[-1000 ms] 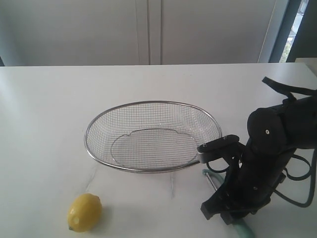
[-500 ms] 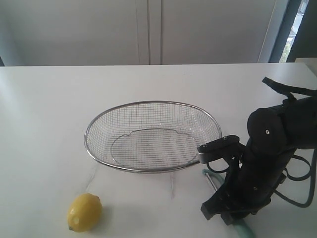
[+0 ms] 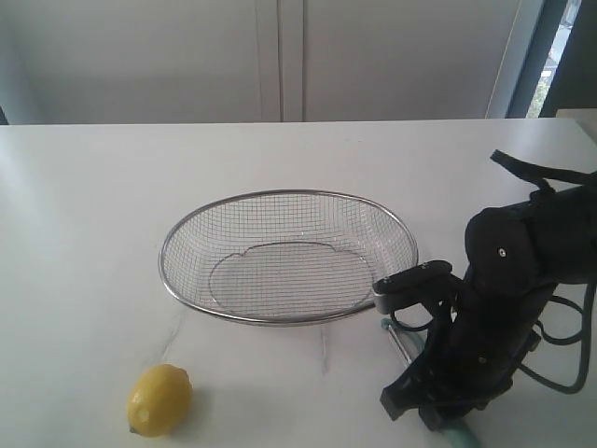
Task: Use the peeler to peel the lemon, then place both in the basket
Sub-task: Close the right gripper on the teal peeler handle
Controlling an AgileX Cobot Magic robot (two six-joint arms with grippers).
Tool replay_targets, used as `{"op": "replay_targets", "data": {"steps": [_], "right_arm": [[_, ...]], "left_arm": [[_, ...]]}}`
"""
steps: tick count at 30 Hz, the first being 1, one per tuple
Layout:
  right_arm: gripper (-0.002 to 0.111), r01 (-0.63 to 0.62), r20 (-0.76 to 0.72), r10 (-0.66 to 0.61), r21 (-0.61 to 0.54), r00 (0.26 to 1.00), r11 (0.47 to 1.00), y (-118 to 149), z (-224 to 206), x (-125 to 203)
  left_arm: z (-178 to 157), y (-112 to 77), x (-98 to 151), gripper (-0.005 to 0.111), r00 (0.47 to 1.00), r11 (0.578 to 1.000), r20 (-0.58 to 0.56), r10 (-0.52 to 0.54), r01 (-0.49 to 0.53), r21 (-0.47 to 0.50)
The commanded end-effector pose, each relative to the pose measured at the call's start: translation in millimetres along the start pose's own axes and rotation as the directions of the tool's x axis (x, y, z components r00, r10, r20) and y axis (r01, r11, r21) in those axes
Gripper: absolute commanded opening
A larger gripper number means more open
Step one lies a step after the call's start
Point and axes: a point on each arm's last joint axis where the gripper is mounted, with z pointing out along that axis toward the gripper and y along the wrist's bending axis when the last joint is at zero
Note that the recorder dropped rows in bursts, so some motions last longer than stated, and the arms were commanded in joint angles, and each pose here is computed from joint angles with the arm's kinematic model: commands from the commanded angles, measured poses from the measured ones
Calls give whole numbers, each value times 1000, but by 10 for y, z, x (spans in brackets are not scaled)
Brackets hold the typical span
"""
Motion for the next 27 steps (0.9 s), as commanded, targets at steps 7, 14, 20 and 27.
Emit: {"op": "replay_targets", "data": {"steps": [7, 14, 20, 27], "right_arm": [[38, -2, -11, 2, 2, 1000, 1000, -6, 11, 16], [38, -5, -10, 5, 0, 1000, 1000, -3, 11, 16], [34, -44, -29, 44, 1, 999, 999, -8, 65, 13], [5, -51, -89, 51, 5, 995, 999, -21, 215, 21]], "left_arm": [[1, -1, 6, 0, 1000, 1000, 5, 0, 0, 1], [1, -1, 6, 0, 1000, 1000, 5, 0, 0, 1], [1, -1, 6, 0, 1000, 1000, 5, 0, 0, 1], [1, -1, 6, 0, 1000, 1000, 5, 0, 0, 1]]}}
